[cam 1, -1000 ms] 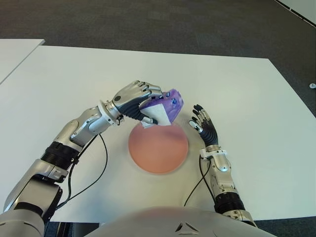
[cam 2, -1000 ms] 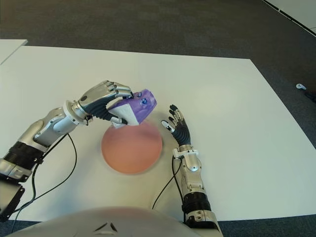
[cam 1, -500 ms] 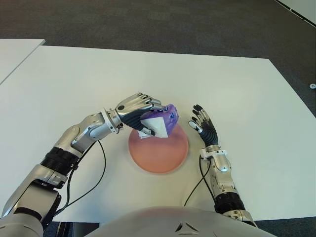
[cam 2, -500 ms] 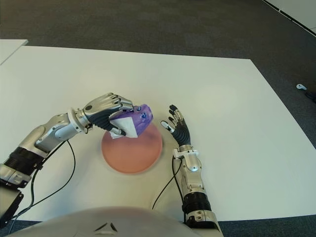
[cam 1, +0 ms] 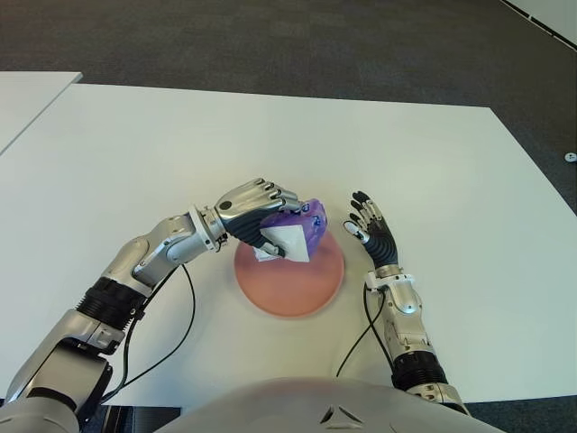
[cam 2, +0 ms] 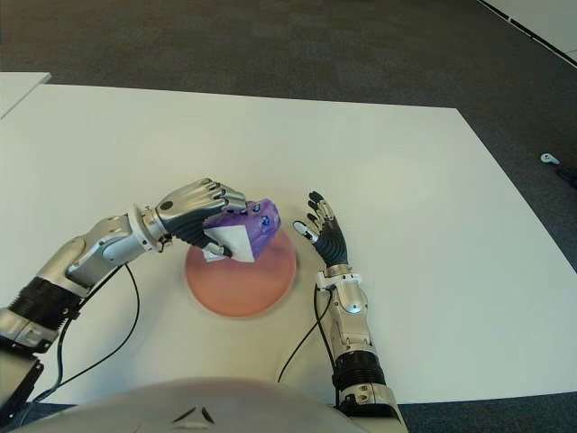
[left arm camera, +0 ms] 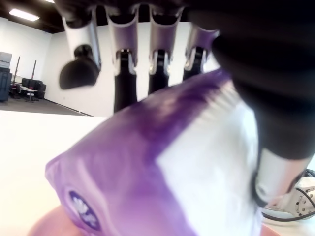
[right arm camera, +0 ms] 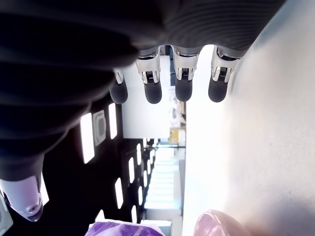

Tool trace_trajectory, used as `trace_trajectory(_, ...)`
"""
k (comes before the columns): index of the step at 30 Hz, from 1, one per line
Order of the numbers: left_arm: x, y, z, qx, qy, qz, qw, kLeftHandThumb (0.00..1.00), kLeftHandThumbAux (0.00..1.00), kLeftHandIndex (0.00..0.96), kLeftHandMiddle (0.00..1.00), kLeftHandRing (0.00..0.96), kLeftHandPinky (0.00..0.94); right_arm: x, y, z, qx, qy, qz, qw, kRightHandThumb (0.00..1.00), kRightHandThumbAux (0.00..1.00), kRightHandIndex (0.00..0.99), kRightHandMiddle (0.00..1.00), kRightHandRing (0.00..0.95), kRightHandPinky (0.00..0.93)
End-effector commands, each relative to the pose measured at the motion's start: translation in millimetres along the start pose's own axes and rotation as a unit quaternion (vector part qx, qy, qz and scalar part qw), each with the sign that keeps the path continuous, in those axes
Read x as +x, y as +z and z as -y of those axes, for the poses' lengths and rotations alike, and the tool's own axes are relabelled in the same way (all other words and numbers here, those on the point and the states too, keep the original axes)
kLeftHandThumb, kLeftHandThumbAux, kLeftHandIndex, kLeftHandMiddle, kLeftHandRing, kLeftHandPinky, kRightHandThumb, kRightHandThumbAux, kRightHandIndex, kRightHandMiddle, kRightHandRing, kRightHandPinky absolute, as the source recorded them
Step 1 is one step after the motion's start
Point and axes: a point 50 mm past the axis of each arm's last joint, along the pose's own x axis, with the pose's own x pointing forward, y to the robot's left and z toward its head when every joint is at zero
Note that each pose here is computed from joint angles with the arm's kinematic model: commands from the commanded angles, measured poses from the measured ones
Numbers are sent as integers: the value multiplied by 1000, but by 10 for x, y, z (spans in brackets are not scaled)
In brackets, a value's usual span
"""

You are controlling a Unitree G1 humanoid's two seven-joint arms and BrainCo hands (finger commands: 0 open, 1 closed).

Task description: Put the tissue paper into the plate.

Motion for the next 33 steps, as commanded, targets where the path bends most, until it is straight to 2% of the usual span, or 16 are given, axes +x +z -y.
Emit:
trace_trajectory(1, -14, 21, 97, 10, -29, -7, 1000, 725, 700, 444, 831, 822, 816, -448, -543, -32, 23, -12, -155, 988, 16, 561, 0, 0, 0, 0)
trace_trajectory(11, 1, 38, 322, 20, -29, 5, 999, 727, 701, 443, 835, 828, 823, -445, -565, -25, 27, -17, -161, 986, 26, 564, 0, 0, 0, 0)
trace_trajectory(16, -38, 48, 375, 1, -16, 19, 1000, 725, 702, 444, 827, 818, 795, -442, -562, -33, 27, -18, -159, 987, 27, 565, 0, 0, 0, 0)
trace_trajectory(24, -89, 43, 460, -31, -39, 34, 998, 713, 703, 443, 773, 767, 728, -441, -553, -43, 26, -17, -157, 987, 20, 561, 0, 0, 0, 0)
trace_trajectory(33, -127, 52, 483, -19, -48, 40, 998, 704, 702, 441, 752, 743, 722, -435, -555, -47, 32, -9, -160, 987, 7, 562, 0, 0, 0, 0)
